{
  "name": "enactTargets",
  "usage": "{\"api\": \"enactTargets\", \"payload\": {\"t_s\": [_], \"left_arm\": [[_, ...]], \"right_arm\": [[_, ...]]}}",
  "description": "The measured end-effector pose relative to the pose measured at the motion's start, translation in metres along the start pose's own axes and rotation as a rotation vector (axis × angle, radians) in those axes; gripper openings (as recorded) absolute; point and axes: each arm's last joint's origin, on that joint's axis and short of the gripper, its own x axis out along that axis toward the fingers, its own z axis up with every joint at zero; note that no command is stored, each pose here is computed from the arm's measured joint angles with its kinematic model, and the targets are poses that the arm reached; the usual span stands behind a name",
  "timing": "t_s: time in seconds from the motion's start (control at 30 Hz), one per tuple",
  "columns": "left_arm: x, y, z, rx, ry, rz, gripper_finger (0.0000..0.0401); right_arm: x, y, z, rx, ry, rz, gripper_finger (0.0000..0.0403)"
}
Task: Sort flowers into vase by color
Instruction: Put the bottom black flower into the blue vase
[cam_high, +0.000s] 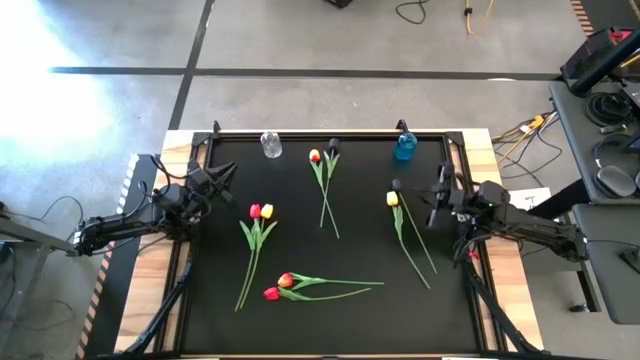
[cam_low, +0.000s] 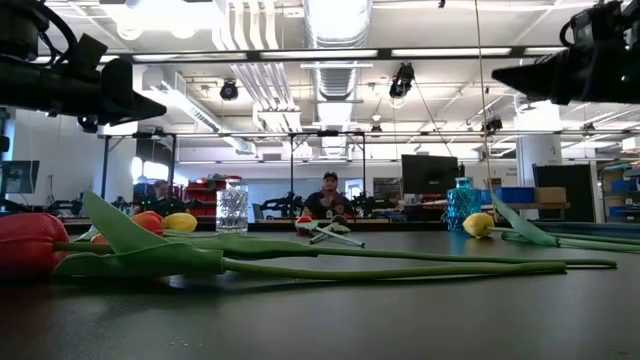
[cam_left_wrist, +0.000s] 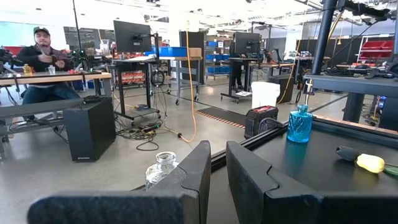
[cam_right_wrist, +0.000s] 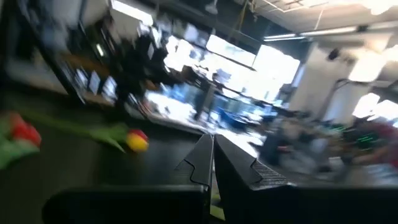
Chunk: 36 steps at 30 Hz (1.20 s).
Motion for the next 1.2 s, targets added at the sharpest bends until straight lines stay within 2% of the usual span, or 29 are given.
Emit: {"api": "enactTargets", "payload": {"t_s": [0.2,0.37,0.43,0.53,0.63,0.73,0.83,1.03,1.2], "left_arm": [[0.000,0.000,0.000,0.000,0.000,0.000,0.0038],[0.000,0.000,0.000,0.000,0.000,0.000,0.0038],[0.000,0.000,0.000,0.000,0.000,0.000,0.0038],[0.000,0.000,0.000,0.000,0.000,0.000,0.0038],[0.000,0.000,0.000,0.000,0.000,0.000,0.0038],[0.000,0.000,0.000,0.000,0.000,0.000,0.0038],[0.000,0.000,0.000,0.000,0.000,0.000,0.0038],[0.000,0.000,0.000,0.000,0.000,0.000,0.0038],[0.000,0.000,0.000,0.000,0.000,0.000,0.0038]], "right_arm": [[0.000,-0.002,0.007,0.335,-0.072,0.009,0.0009],[0.000,-0.002,0.007,0.349,-0.073,-0.007,0.0009],[0.000,-0.004,0.008,0.368,-0.063,-0.058,0.0009],[0.000,-0.010,0.012,0.397,0.079,-0.171,0.0011],[-0.002,-0.015,0.017,0.386,0.293,-0.285,0.0019],[0.002,-0.020,0.020,0.417,0.358,-0.384,0.0032],[0.012,-0.023,0.022,0.433,0.419,-0.421,0.0053],[0.040,-0.020,-0.002,0.538,0.745,-0.445,0.0106],[0.059,-0.017,-0.012,0.672,1.021,-0.441,0.0139]]}}
